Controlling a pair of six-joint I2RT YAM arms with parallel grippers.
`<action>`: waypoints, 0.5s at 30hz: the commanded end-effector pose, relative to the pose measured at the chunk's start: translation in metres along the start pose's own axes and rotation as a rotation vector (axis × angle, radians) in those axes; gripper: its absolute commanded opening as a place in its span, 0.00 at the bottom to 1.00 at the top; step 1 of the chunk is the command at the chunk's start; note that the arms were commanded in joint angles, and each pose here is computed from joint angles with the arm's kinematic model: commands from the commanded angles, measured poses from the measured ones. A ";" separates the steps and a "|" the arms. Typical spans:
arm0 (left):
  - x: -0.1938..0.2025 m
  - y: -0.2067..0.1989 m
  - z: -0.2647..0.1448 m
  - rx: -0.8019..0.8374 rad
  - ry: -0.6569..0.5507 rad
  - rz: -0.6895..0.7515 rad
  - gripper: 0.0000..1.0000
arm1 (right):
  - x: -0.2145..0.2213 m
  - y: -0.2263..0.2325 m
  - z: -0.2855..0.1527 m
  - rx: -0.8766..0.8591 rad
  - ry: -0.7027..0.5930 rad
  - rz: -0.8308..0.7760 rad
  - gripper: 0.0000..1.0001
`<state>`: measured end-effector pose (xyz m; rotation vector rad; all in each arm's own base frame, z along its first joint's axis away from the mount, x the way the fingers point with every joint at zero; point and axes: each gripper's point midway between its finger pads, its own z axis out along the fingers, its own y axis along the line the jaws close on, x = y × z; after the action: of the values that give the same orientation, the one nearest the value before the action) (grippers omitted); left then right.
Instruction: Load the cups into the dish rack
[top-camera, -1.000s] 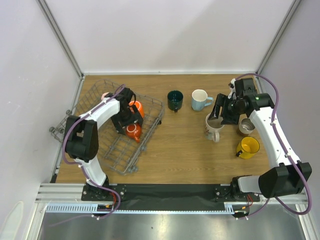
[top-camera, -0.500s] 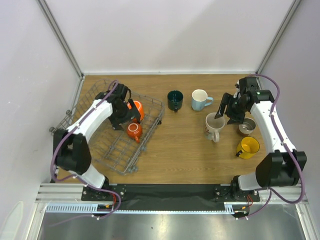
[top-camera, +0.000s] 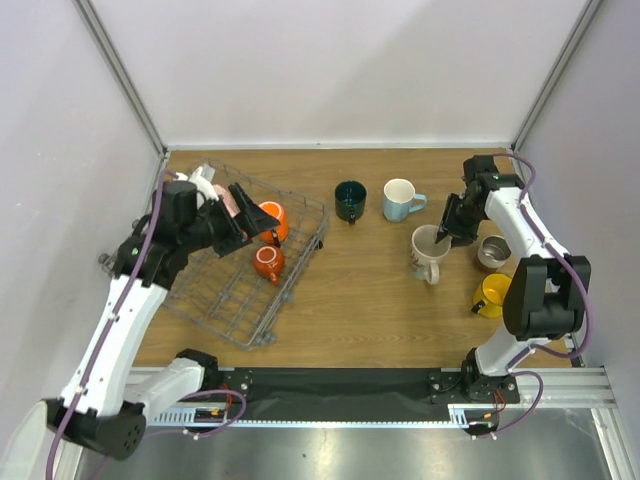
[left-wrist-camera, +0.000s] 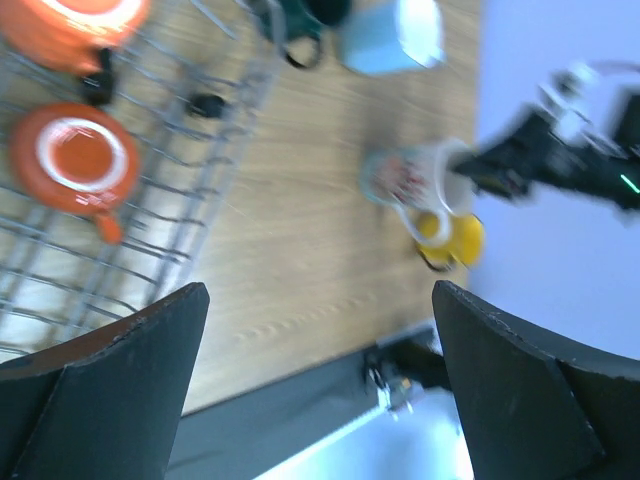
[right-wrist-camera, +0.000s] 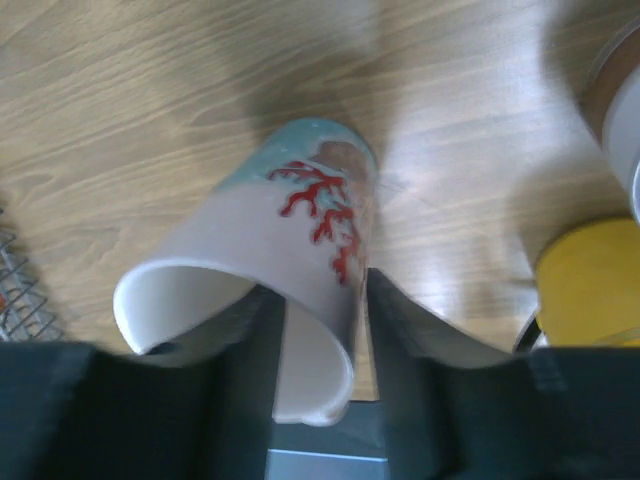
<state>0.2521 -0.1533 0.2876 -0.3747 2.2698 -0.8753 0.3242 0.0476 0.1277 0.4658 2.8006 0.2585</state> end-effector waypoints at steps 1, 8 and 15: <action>0.019 -0.020 -0.011 0.140 0.066 -0.003 1.00 | -0.011 0.001 0.015 -0.003 -0.026 0.003 0.39; 0.016 -0.071 -0.050 0.407 0.023 0.097 1.00 | -0.016 0.013 0.023 -0.060 -0.008 -0.010 0.00; 0.011 -0.097 -0.071 0.557 -0.051 0.171 1.00 | -0.026 0.067 -0.059 -0.344 -0.104 -0.080 0.00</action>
<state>0.2053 -0.1851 0.3662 -0.0492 1.9747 -1.2435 0.3353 0.0589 0.1217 0.4330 2.8130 0.3714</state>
